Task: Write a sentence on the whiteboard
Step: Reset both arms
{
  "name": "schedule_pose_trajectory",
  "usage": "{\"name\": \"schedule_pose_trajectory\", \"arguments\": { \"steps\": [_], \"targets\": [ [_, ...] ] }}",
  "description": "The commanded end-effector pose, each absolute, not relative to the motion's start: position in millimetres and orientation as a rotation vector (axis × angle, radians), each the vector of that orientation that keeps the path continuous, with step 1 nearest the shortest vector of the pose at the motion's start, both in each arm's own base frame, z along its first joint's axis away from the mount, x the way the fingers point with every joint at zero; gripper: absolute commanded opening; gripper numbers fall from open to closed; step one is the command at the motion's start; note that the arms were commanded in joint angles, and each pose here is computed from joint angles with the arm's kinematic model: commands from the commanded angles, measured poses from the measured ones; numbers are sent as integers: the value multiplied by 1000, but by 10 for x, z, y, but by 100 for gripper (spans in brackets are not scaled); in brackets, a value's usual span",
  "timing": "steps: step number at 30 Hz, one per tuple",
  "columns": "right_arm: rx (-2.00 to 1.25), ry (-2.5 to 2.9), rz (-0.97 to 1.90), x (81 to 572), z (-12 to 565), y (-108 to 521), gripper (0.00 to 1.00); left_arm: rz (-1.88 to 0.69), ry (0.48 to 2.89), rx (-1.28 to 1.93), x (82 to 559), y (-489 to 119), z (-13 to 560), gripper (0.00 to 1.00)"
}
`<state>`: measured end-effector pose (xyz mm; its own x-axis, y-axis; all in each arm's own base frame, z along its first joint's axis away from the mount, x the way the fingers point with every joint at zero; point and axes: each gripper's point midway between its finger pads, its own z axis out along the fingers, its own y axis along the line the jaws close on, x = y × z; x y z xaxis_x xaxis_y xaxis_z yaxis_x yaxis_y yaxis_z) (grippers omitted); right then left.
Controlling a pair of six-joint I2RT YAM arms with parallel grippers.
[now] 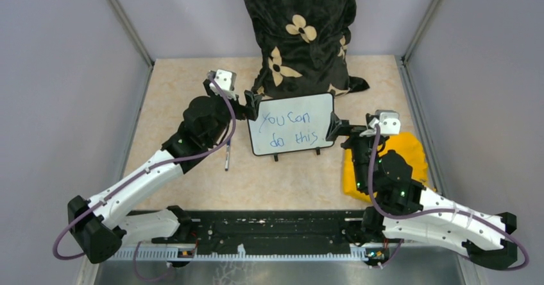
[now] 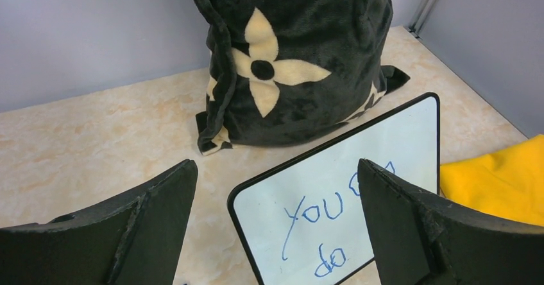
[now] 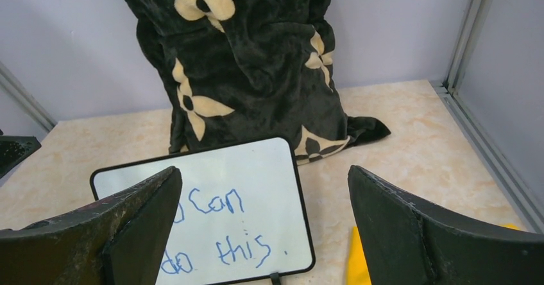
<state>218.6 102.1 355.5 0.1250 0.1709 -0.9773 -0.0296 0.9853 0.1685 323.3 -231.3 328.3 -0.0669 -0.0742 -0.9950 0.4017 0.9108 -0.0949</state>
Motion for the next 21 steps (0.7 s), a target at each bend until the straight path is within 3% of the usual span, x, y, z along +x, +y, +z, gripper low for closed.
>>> {"name": "schedule_pose_trajectory", "arguments": {
  "steps": [1,21],
  "targets": [
    [125,1428,186,2205,3601,1097,99,-442,1552,253,3190,-2354,3361,99],
    [53,1450,184,2309,3549,1431,99,-473,1564,240,3186,-2403,3275,99]
  ]
}}
